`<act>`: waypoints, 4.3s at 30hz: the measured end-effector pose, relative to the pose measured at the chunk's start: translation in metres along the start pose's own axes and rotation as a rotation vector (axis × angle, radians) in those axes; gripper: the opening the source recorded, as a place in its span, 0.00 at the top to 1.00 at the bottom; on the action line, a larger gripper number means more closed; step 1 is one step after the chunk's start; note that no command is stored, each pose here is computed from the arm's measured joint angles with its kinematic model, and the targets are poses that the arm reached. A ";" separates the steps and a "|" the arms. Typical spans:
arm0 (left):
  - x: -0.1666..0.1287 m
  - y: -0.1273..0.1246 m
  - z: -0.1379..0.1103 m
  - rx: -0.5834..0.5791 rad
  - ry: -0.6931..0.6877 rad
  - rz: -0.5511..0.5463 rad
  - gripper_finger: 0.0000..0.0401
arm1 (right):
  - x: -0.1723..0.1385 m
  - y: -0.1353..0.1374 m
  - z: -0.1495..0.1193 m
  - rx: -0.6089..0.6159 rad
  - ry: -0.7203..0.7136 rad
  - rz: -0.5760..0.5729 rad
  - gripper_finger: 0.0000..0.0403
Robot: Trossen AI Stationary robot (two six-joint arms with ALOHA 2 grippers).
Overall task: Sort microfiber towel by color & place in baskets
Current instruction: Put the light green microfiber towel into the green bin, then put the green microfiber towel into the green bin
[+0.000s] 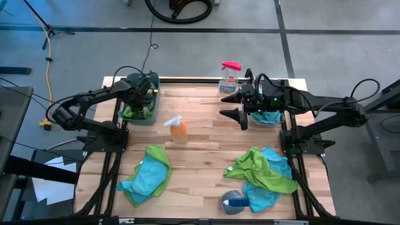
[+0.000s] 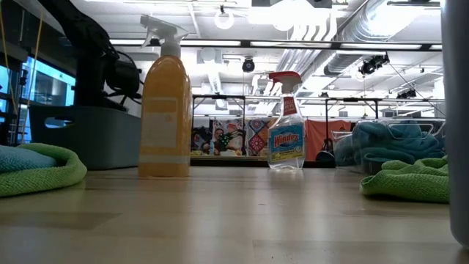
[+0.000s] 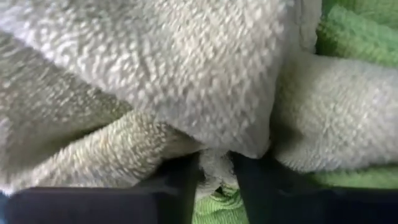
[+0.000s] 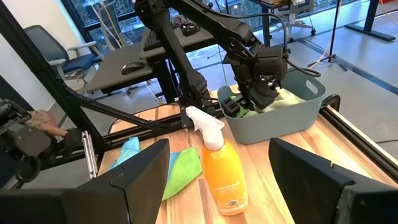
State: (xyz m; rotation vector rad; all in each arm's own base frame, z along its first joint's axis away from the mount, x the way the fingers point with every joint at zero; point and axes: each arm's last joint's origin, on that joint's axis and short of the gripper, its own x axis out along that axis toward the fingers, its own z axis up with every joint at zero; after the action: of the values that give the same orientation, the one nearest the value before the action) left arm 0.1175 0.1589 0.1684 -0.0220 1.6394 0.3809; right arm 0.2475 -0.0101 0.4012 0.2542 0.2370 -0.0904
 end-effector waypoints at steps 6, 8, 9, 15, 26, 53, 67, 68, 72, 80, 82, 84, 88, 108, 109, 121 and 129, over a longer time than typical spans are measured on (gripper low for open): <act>-0.018 0.001 -0.006 -0.060 -0.009 0.005 0.58 | 0.000 0.000 0.000 -0.027 0.000 0.000 0.33; -0.028 0.004 -0.005 -0.085 -0.024 0.016 0.54 | 0.000 0.000 0.000 -0.040 0.000 0.000 0.33; -0.034 0.005 -0.005 -0.099 -0.030 0.020 0.52 | 0.000 0.000 0.000 -0.045 0.000 0.000 0.33; -0.072 0.016 -0.005 -0.167 -0.102 0.053 0.47 | 0.000 0.000 0.000 -0.052 0.001 0.003 0.33; -0.143 0.030 -0.011 -0.261 -0.279 0.110 0.46 | 0.000 0.000 0.000 -0.079 0.002 0.004 0.33; -0.290 -0.052 -0.025 -0.344 -1.502 -0.420 0.46 | -0.006 0.001 0.002 -0.131 -0.015 0.010 0.33; -0.280 -0.166 0.037 0.006 -1.300 -0.559 0.46 | -0.024 0.004 -0.022 0.206 0.307 0.145 0.33; -0.281 -0.171 0.037 0.004 -1.314 -0.551 0.46 | -0.025 0.005 -0.029 0.241 0.379 0.129 0.33; -0.286 -0.181 0.032 -0.045 -1.359 -0.485 0.46 | -0.033 0.016 -0.058 0.301 0.672 0.062 0.33; -0.294 -0.171 0.018 -0.118 -1.416 -0.423 0.46 | -0.041 0.031 -0.141 0.494 1.094 -0.196 0.33; -0.295 -0.169 0.015 -0.132 -1.424 -0.416 0.46 | -0.043 0.029 -0.167 0.553 1.163 -0.292 0.33; -0.296 -0.167 0.013 -0.153 -1.438 -0.412 0.46 | -0.041 0.026 -0.190 0.615 1.189 -0.368 0.33; -0.297 -0.165 0.012 -0.170 -1.448 -0.409 0.46 | -0.038 0.023 -0.219 0.722 1.157 -0.437 0.33; -0.299 -0.164 0.012 -0.193 -1.462 -0.400 0.46 | -0.004 0.028 -0.261 0.837 1.191 -0.525 0.34; -0.299 -0.164 0.012 -0.194 -1.462 -0.400 0.46 | -0.003 0.028 -0.262 0.835 1.191 -0.520 0.36; -0.302 -0.160 0.007 -0.205 -1.485 -0.412 0.46 | -0.005 0.043 -0.229 0.685 1.303 -0.385 0.95; -0.309 -0.146 -0.011 -0.190 -1.547 -0.400 0.46 | -0.027 0.066 -0.137 0.451 1.325 -0.247 0.98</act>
State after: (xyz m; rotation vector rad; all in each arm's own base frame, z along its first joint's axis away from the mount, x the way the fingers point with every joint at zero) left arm 0.1763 -0.0469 0.4355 -0.1535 0.0517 0.1327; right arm 0.1993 0.0904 0.2941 0.7141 1.5782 -0.2126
